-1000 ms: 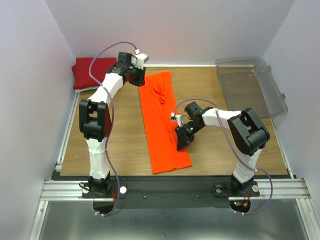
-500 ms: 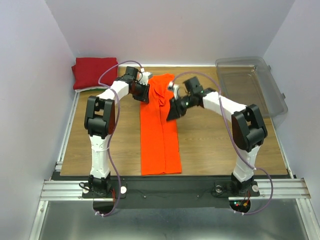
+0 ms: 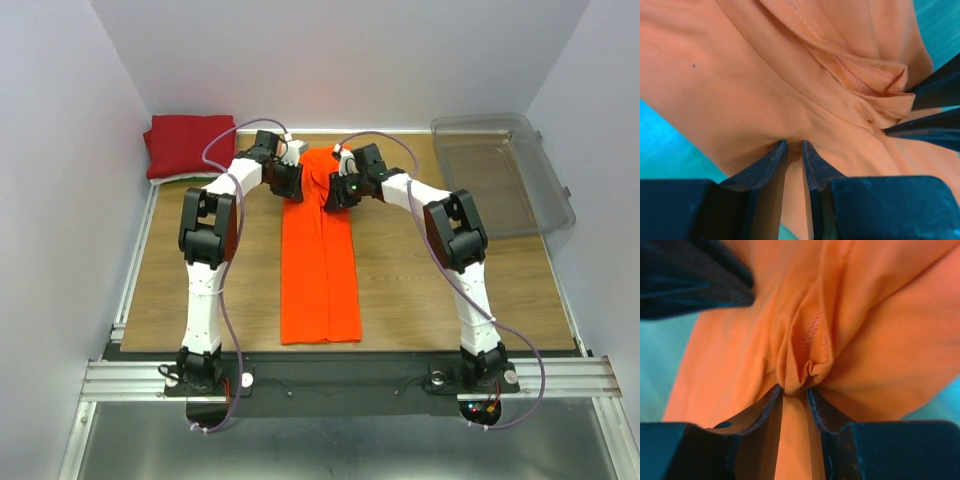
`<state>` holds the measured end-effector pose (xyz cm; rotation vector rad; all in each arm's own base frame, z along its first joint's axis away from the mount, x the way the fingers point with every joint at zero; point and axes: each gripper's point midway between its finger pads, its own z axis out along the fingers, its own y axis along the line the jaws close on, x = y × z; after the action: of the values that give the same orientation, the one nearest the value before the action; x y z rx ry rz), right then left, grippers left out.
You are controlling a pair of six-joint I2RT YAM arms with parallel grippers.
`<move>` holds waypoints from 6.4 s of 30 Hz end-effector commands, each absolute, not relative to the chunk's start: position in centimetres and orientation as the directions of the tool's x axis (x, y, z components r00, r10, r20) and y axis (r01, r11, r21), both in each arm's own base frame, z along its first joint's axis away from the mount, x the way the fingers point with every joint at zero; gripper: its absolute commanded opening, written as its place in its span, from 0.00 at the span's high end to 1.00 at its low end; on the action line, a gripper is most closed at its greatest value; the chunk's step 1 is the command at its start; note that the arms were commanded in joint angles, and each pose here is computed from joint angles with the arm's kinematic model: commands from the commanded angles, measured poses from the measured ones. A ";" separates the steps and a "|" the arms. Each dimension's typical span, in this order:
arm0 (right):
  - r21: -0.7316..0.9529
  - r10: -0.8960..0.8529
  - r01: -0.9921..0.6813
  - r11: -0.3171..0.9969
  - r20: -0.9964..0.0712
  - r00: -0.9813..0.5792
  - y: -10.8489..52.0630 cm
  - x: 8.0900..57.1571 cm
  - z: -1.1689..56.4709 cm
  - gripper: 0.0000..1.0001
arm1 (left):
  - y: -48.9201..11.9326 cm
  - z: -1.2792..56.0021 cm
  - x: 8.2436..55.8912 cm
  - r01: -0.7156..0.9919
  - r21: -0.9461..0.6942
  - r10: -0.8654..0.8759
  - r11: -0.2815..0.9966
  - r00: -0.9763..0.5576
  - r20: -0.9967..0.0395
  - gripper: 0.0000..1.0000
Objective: Fold and stack the t-shirts
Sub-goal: Fold the tshirt
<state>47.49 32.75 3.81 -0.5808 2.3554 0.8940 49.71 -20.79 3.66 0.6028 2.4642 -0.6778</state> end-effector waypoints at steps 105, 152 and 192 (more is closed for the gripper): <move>-0.199 -0.716 -0.980 0.023 -0.687 0.123 25.4 21.6 8.4 0.99 | -23.5 7.5 18.0 0.983 0.180 0.733 0.016 0.111 -0.671 1.00; -0.221 -0.702 -0.965 0.143 -0.710 0.058 26.7 43.7 10.5 0.99 | -18.6 9.1 42.0 0.970 0.244 0.799 0.021 0.130 -0.588 1.00; -0.180 -0.741 -0.982 0.058 -0.667 0.079 28.0 31.2 6.0 0.62 | -19.6 5.7 29.5 0.957 0.284 0.790 0.064 0.125 -0.601 0.37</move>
<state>29.23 27.02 5.11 -1.7496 1.8216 0.5431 26.86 -18.89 4.19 1.8164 1.7670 -0.4193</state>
